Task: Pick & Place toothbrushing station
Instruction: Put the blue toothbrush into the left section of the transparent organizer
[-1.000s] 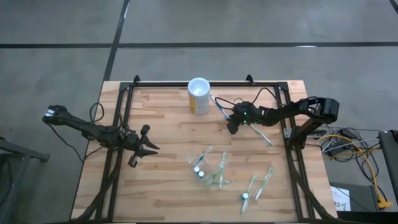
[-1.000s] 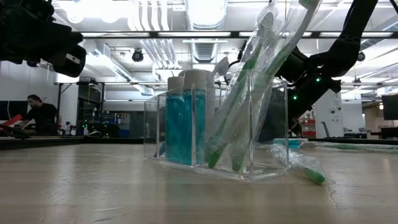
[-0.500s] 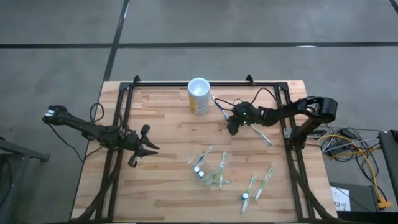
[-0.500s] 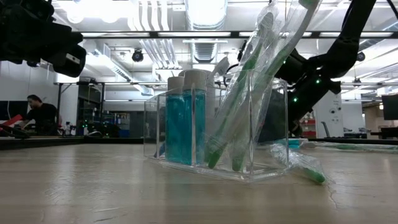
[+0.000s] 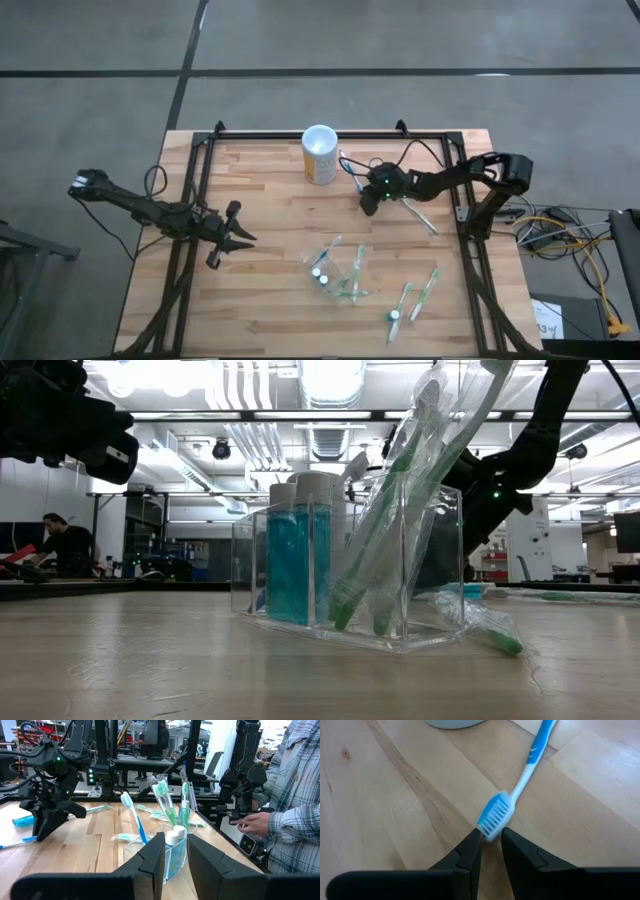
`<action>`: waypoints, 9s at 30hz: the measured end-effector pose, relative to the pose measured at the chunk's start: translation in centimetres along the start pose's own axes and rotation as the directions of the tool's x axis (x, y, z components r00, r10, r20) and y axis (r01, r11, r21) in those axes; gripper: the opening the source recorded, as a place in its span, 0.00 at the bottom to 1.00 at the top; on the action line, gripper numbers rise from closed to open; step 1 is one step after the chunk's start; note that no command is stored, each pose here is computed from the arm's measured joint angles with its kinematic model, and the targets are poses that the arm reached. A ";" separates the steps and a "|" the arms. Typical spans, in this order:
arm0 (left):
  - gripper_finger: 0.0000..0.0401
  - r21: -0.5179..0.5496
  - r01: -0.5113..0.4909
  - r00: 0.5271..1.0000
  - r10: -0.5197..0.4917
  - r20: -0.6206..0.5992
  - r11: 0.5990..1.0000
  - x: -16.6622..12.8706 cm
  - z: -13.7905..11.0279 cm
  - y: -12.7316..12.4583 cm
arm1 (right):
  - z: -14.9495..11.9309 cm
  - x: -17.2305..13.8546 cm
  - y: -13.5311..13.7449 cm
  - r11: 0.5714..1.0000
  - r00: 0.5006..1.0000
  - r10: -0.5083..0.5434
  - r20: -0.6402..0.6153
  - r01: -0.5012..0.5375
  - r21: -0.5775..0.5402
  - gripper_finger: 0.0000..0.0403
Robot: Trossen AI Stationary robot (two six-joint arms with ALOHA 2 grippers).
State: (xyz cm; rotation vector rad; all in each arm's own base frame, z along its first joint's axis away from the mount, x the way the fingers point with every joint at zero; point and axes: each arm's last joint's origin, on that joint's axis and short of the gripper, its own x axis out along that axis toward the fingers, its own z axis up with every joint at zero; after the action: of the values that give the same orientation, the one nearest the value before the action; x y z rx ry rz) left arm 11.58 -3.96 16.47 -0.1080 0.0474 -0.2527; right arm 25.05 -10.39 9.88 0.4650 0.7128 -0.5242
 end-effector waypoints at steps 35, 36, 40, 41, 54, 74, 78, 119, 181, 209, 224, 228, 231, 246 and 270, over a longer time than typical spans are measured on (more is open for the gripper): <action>0.21 0.000 0.000 1.000 0.000 0.000 1.000 0.0 0.0 0.0 | 0.5 -1.2 0.2 0.999 0.999 0.014 0.037 -0.016 0.049 0.04; 0.21 0.000 0.000 1.000 0.000 0.000 1.000 0.0 0.0 0.0 | 0.5 -1.5 0.2 0.999 0.999 0.014 0.037 -0.016 0.049 0.04; 0.21 0.000 0.000 1.000 0.000 0.000 1.000 0.0 0.0 0.0 | 0.4 -2.3 0.1 0.999 1.000 0.011 0.028 -0.012 0.048 0.04; 0.21 0.000 0.000 1.000 0.000 0.000 1.000 0.0 0.0 0.0 | 0.5 -2.5 0.1 0.999 1.000 0.011 0.025 -0.012 0.048 0.04; 0.21 0.000 0.000 1.000 0.000 0.000 1.000 0.0 0.0 0.0 | 1.0 -6.4 0.2 0.999 1.000 0.000 -0.001 0.000 0.047 0.04; 0.21 0.000 0.000 1.000 0.000 0.000 1.000 0.0 0.0 0.0 | -2.4 -7.1 1.7 0.983 0.963 0.149 -0.223 -0.120 0.137 0.04; 0.21 0.000 0.000 1.000 0.000 0.000 1.000 0.0 0.0 0.0 | -2.6 -7.1 2.0 0.985 0.965 0.139 -0.223 -0.113 0.127 0.04; 0.21 0.000 0.000 1.000 0.000 0.000 1.000 0.0 0.0 0.0 | -2.6 -3.8 1.9 1.000 0.989 0.018 -0.144 -0.015 0.028 0.24; 0.21 0.000 0.000 1.000 0.000 0.000 1.000 0.0 0.0 0.0 | 3.1 -20.4 3.7 0.881 0.877 0.294 -0.380 -0.095 0.463 0.06; 0.21 0.000 0.000 1.000 0.000 0.000 1.000 0.0 0.0 0.0 | 10.2 -24.9 8.1 0.909 0.642 0.407 -0.650 -0.357 0.216 0.06; 0.21 0.000 0.000 1.000 0.000 0.000 1.000 0.0 0.0 0.0 | 14.8 -23.5 11.7 0.893 0.597 0.406 -0.692 -0.419 0.164 0.06; 0.21 0.000 0.000 1.000 0.000 0.000 1.000 0.0 0.0 0.0 | 15.1 -22.7 12.7 0.891 0.584 0.400 -0.707 -0.427 0.152 0.06; 0.21 0.000 0.000 1.000 0.000 0.000 1.000 0.0 0.0 0.0 | 15.0 -21.8 13.4 0.892 0.561 0.391 -0.729 -0.425 0.151 0.06; 0.21 0.000 0.000 1.000 0.000 0.000 1.000 0.0 0.0 0.0 | 15.3 -17.8 15.9 0.886 0.483 0.391 -0.783 -0.427 0.178 0.06; 0.21 0.000 0.000 1.000 0.000 0.000 1.000 0.0 0.0 0.0 | 15.4 -13.3 17.4 0.902 0.427 0.375 -0.823 -0.374 0.217 0.06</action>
State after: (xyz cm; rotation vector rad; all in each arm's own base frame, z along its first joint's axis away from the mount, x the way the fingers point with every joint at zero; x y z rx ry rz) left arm 11.58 -3.96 16.49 -0.1081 0.0471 -0.2530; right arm 34.35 -1.79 33.48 0.8864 1.5267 0.2080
